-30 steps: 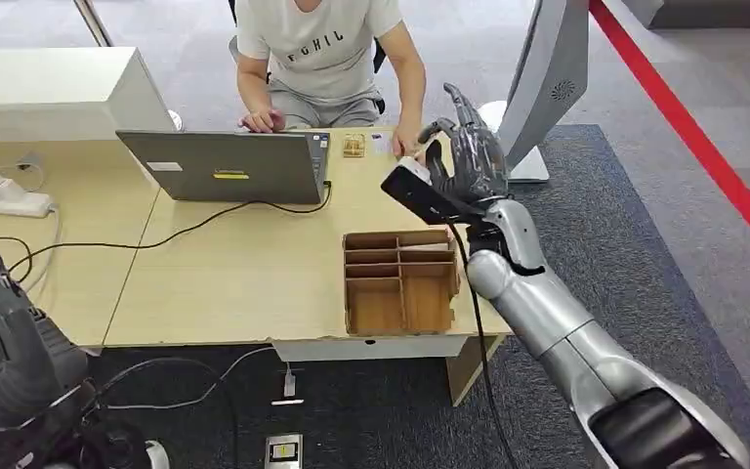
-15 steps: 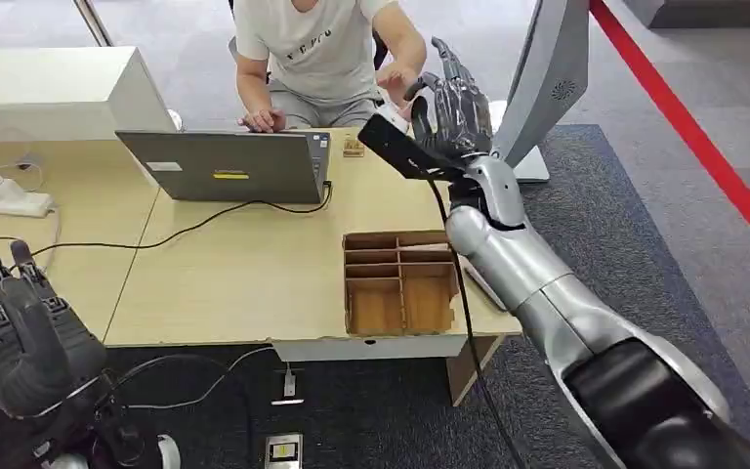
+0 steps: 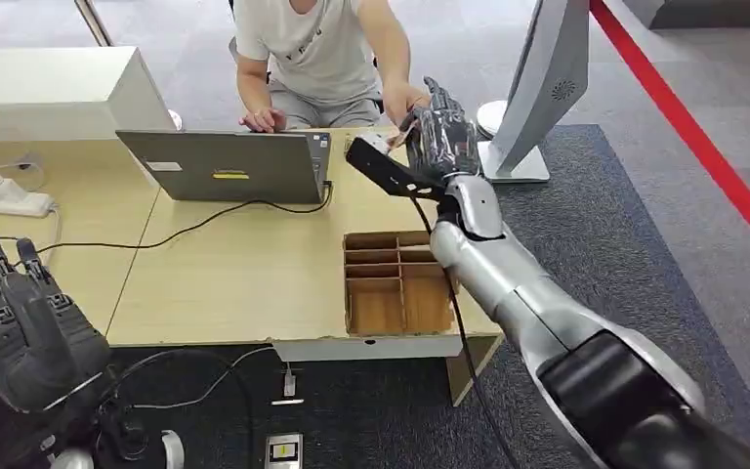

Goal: Pass the card to the sensor for recognition and then transmit it.

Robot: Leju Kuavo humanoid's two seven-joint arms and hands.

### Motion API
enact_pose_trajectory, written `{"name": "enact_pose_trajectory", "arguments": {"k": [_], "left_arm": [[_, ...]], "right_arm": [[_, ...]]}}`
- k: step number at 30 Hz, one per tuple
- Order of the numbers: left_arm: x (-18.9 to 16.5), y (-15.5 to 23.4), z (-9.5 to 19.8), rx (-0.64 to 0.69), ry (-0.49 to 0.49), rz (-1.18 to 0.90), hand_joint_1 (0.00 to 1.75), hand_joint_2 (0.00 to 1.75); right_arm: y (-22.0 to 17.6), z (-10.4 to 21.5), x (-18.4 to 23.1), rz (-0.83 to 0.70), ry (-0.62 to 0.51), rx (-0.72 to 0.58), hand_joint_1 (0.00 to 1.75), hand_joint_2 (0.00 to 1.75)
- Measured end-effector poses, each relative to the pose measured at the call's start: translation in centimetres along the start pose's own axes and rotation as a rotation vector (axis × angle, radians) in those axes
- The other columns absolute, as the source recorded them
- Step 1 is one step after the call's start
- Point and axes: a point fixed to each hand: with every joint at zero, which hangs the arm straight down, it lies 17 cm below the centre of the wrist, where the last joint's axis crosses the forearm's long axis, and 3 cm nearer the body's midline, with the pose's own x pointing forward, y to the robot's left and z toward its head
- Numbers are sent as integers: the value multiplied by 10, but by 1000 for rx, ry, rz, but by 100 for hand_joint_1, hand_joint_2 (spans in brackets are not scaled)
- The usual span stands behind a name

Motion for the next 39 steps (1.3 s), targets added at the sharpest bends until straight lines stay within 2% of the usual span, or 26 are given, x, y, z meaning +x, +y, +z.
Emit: {"name": "enact_pose_trajectory", "arguments": {"k": [8,9,10,11,21,31,34,39], "left_arm": [[-3,2,1,6,10,1,2,175],[-4,2,1,6,12,2,2,175],[-5,3,1,5,15,3,2,175],[-6,2,2,4,17,3,2,175],[-9,2,2,-1,24,8,2,175],[-10,5,1,-5,16,-17,2,175],[-10,13,1,11,12,-58,2,175],[-5,28,4,47,5,-138,2,175]], "right_arm": [[8,4,-15,29,32,13,175,175],[8,4,-18,32,35,12,140,175],[8,5,-19,35,38,9,89,175],[8,5,-21,38,40,6,0,175],[10,6,-35,74,47,26,0,175],[-46,-5,-7,69,-100,-105,0,175],[-58,9,0,37,-134,-149,0,175],[-60,60,-8,-39,-148,-201,0,175]]}}
